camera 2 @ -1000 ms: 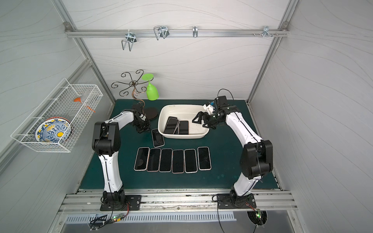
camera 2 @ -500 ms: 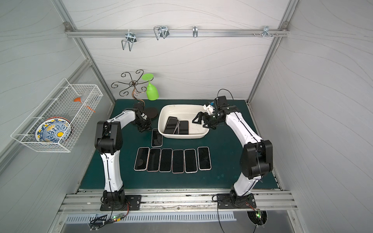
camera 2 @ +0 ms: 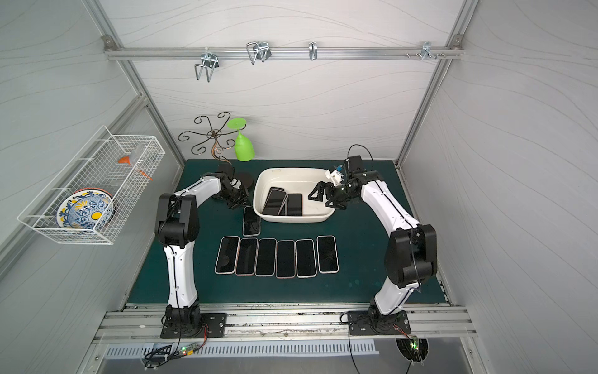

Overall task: Take the phone out of the storage box
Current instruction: Place the phone at the center of the board.

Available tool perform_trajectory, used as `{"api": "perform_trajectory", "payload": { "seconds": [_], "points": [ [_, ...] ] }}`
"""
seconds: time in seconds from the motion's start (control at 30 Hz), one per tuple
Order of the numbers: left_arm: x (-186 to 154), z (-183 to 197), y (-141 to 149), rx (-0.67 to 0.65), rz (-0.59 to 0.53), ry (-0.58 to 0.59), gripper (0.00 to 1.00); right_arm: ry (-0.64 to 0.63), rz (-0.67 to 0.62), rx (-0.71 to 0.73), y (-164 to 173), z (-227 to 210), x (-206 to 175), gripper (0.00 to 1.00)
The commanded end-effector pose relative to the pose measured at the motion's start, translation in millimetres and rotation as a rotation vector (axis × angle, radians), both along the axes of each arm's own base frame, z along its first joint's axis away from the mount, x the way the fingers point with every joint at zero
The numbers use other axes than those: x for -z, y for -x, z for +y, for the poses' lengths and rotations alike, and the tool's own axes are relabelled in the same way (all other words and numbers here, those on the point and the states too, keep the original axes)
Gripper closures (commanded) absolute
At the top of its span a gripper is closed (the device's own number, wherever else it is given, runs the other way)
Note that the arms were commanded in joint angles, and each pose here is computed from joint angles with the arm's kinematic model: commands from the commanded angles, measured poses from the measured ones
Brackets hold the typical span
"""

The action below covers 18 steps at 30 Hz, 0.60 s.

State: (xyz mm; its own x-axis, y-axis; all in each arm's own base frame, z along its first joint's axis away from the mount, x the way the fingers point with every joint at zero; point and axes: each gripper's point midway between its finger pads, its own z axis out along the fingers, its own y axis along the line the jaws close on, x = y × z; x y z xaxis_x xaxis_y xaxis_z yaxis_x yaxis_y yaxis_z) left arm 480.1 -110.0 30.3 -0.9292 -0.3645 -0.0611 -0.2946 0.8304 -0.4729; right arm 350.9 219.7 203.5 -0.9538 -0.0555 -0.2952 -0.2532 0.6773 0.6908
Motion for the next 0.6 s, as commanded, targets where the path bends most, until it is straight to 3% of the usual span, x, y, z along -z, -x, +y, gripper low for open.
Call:
{"api": "perform_trajectory", "payload": {
  "seconds": [0.0,0.13,0.27,0.4,0.57],
  "points": [
    [-2.3,-7.9,-10.6,0.0,-0.029,0.032,0.95,0.009,0.0,-0.019,2.4,1.7,0.9,0.01],
    [-13.3,-5.2,-16.4,-0.011,-0.065,0.029,0.89,0.036,-0.011,-0.031,-2.4,4.9,0.8,0.01],
    [-36.0,-1.2,-25.1,-0.024,-0.128,0.01,0.65,0.109,-0.026,-0.036,-12.7,11.0,6.7,0.01],
    [-67.2,23.2,-26.1,-0.057,-0.2,-0.123,0.48,0.165,-0.038,-0.041,-22.7,19.1,11.5,0.01],
    [-119.4,34.9,-19.5,-0.067,-0.312,-0.191,0.41,0.301,-0.058,-0.03,-39.4,20.8,25.6,0.01]
  ]
}}
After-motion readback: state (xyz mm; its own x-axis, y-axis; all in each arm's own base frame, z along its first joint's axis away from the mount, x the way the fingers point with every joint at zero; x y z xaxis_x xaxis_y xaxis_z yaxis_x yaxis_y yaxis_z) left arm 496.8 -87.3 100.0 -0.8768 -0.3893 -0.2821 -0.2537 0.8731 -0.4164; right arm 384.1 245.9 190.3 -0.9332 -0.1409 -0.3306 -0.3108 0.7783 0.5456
